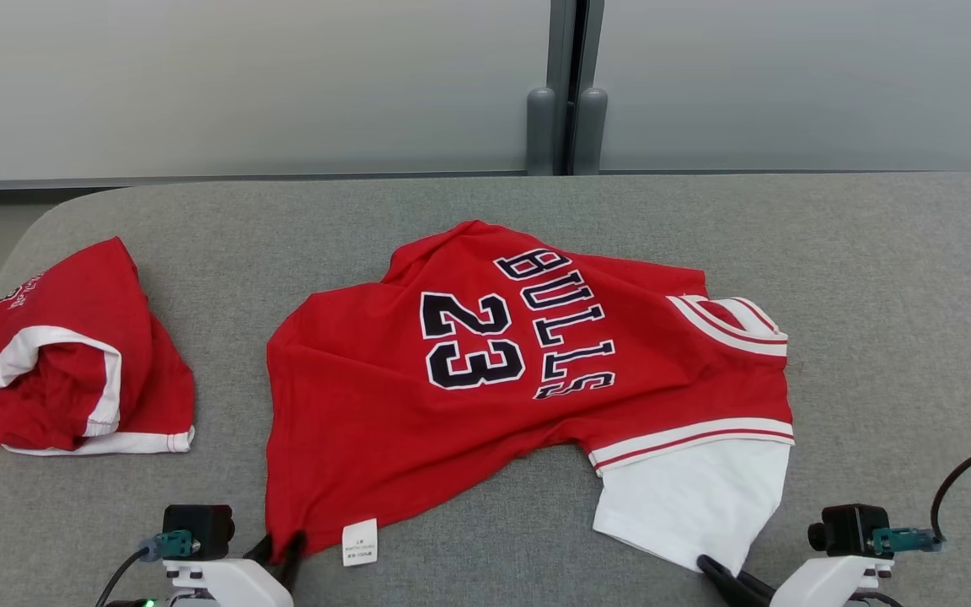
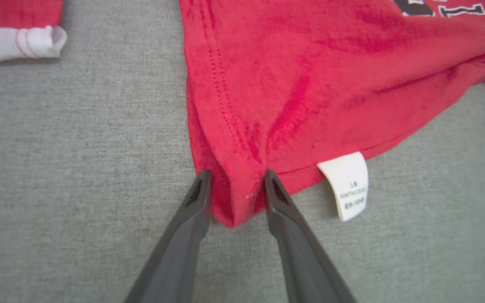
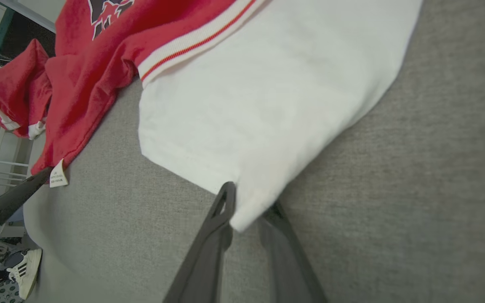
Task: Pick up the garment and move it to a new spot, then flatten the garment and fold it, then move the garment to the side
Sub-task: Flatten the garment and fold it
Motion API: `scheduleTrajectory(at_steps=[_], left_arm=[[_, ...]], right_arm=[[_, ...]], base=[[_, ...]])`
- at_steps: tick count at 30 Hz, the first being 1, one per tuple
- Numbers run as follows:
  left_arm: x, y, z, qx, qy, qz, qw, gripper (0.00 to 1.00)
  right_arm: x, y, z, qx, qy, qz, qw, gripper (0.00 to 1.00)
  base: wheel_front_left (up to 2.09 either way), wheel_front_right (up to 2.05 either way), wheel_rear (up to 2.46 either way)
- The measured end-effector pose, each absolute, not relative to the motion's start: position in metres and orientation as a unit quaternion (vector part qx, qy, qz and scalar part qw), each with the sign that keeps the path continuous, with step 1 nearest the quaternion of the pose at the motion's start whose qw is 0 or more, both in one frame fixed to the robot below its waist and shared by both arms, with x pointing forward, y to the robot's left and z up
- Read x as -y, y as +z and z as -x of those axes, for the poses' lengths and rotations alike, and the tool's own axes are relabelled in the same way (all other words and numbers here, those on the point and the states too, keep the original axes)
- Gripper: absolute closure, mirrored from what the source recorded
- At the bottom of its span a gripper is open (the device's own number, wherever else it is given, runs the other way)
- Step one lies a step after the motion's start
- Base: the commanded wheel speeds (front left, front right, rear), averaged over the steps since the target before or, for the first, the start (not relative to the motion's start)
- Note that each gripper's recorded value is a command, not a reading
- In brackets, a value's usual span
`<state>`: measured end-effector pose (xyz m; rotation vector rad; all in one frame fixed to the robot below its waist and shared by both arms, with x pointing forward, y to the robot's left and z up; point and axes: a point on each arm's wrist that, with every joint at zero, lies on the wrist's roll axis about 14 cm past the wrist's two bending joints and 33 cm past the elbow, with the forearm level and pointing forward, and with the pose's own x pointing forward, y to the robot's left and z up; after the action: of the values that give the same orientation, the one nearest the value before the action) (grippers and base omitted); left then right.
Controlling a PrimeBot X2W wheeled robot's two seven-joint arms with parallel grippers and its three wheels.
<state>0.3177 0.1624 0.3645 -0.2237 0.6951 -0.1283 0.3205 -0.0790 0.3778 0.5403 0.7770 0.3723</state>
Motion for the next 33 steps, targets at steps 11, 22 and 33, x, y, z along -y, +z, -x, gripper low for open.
scheduleTrajectory(at_steps=[11, 22, 33], left_arm=[[-0.170, 0.368, -0.322, -0.315, -0.056, 0.111, 0.941, 1.00], [-0.173, 0.423, -0.360, -0.223, -0.078, 0.087, 0.968, 1.00], [-0.161, 0.501, -0.482, -0.122, -0.137, 0.030, 0.983, 1.00]], right_arm=[[0.089, 0.404, -0.342, -0.297, 0.168, -0.274, 0.899, 1.00], [0.104, 0.494, -0.391, -0.111, 0.188, -0.283, 0.934, 1.00], [0.114, 0.576, -0.493, 0.021, 0.219, -0.270, 0.938, 1.00]], base=[[0.00, 0.00, 0.00], [0.00, 0.00, 0.00], [0.00, 0.00, 0.00]])
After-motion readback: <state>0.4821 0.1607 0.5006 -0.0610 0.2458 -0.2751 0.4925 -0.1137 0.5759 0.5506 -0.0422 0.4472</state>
